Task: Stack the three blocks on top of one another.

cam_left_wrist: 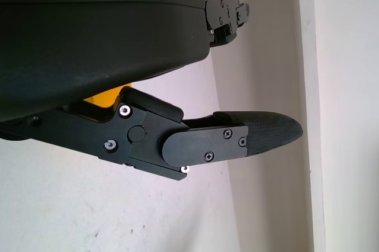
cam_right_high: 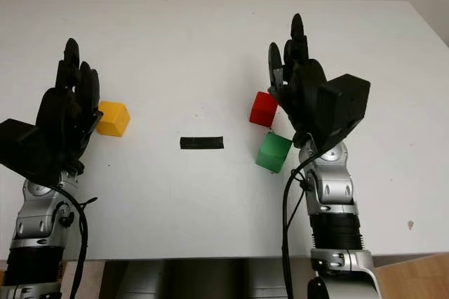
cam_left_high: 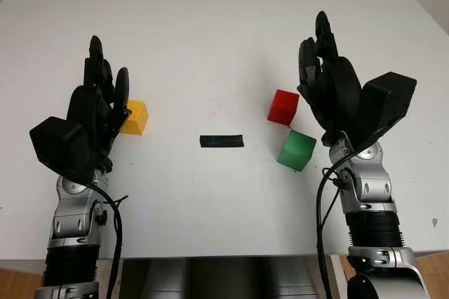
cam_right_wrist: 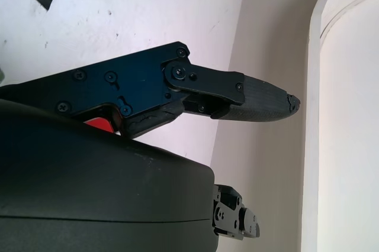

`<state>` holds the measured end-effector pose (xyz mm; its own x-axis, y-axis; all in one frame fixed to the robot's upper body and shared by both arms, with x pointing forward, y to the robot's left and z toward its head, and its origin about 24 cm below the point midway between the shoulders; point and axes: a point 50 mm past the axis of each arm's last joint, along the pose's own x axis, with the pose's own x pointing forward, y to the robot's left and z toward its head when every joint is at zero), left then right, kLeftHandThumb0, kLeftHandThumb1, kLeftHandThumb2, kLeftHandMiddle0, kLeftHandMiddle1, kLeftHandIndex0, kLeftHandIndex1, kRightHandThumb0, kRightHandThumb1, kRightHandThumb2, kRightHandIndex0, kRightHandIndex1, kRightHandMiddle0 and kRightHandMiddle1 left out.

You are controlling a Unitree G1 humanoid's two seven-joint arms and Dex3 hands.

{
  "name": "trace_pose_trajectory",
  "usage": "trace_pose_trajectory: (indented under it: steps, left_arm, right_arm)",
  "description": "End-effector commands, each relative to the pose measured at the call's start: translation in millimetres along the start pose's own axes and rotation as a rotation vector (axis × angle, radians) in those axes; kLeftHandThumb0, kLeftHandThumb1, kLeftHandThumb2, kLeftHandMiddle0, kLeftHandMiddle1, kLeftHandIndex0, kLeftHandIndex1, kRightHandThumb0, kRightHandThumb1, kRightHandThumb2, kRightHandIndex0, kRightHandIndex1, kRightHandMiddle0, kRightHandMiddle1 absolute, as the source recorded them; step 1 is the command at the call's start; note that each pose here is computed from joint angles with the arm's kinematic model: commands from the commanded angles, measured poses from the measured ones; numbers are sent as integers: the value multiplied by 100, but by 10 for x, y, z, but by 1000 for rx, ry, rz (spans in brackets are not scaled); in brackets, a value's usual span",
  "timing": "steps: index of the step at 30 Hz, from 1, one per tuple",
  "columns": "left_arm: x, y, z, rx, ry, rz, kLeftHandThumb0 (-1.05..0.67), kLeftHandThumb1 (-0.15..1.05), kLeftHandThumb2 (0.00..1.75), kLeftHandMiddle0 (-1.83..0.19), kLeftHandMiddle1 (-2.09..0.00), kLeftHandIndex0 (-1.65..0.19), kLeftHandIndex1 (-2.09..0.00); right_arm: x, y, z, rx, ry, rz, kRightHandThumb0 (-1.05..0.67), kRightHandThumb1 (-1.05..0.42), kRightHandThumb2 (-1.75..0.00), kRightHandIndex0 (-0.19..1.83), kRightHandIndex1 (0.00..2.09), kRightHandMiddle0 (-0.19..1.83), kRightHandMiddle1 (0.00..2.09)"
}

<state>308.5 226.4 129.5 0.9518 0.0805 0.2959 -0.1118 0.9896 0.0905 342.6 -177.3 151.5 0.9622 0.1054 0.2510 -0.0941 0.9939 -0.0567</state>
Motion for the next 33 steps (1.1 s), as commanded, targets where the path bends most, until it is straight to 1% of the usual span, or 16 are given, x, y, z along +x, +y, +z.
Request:
trace_pose_trajectory:
  steps: [1,4,5,6,7,9,10,11,12,15,20,22,23,27,29,33]
  left_arm:
    - [26,-16,51,4,-21,-4,-73,105,52,18,-5,16,-5]
    - [17,-3,47,12,-28,0,-73,105,52,17,-6,15,-5]
    - [11,1,46,19,-28,-5,-73,105,52,17,-6,15,-5]
    - [8,1,45,20,-28,-7,-73,105,53,18,-5,16,-5]
    - [2,1,42,18,-27,-6,-73,105,54,18,-5,16,-5]
    - [-8,3,35,12,-23,-3,-74,105,53,18,-5,16,-5]
    - [-11,4,29,7,-22,-3,-74,105,53,18,-5,16,-5]
    - [-12,3,23,5,-22,-2,-74,105,52,18,-5,16,-5]
    - [-14,3,20,4,-22,-2,-74,105,52,17,-6,16,-5]
    - [-13,1,15,6,-16,-2,-74,105,52,17,-6,15,-5]
    - [0,0,6,-5,-15,3,-74,105,52,15,-6,14,-6]
    - [4,2,4,-5,-13,2,-74,105,51,15,-6,14,-6]
    - [5,2,6,-2,-12,1,-74,105,51,15,-6,14,-6]
    - [9,-1,10,6,-9,-2,-75,105,51,15,-6,13,-6]
    - [14,-2,12,5,-10,-2,-75,105,51,15,-6,13,-6]
    - [26,-3,4,2,-13,-1,-75,105,51,14,-6,12,-6]
  right_arm:
    - [63,-104,187,-34,-56,6,-69,-105,-56,-19,0,-18,1]
    - [123,-210,370,-136,-97,39,-67,-105,-38,-13,4,-10,5]
    - [156,-267,442,-183,-115,51,-68,-105,-35,-11,5,-8,6]
    - [193,-323,513,-229,-132,57,-67,-104,-22,-3,9,-1,11]
    - [230,-376,583,-268,-144,65,-66,-102,-16,2,11,3,14]
    - [301,-466,716,-371,-156,67,-62,-97,-8,9,15,9,19]
    - [334,-494,774,-413,-155,72,-58,-93,-7,13,16,9,30]
    - [363,-518,828,-462,-158,84,-53,-88,-6,15,16,0,53]
    - [379,-531,860,-491,-160,94,-49,-85,-5,17,16,-6,67]
    - [429,-565,981,-659,-177,146,-43,-79,-4,21,17,-10,83]
    - [456,-562,1096,-998,-240,261,-47,-76,-5,30,21,-1,82]
    - [462,-550,1112,-1112,-258,294,-49,-77,-5,33,22,5,77]
    - [465,-536,1117,-1174,-268,313,-46,-76,-5,35,21,10,71]
    - [471,-466,1105,-1356,-286,391,-40,-75,-5,37,17,20,54]
    - [461,-436,1085,-1458,-326,436,-38,-75,-5,43,16,28,46]
    - [463,-409,1044,-1625,-357,527,-35,-77,-6,49,15,36,36]
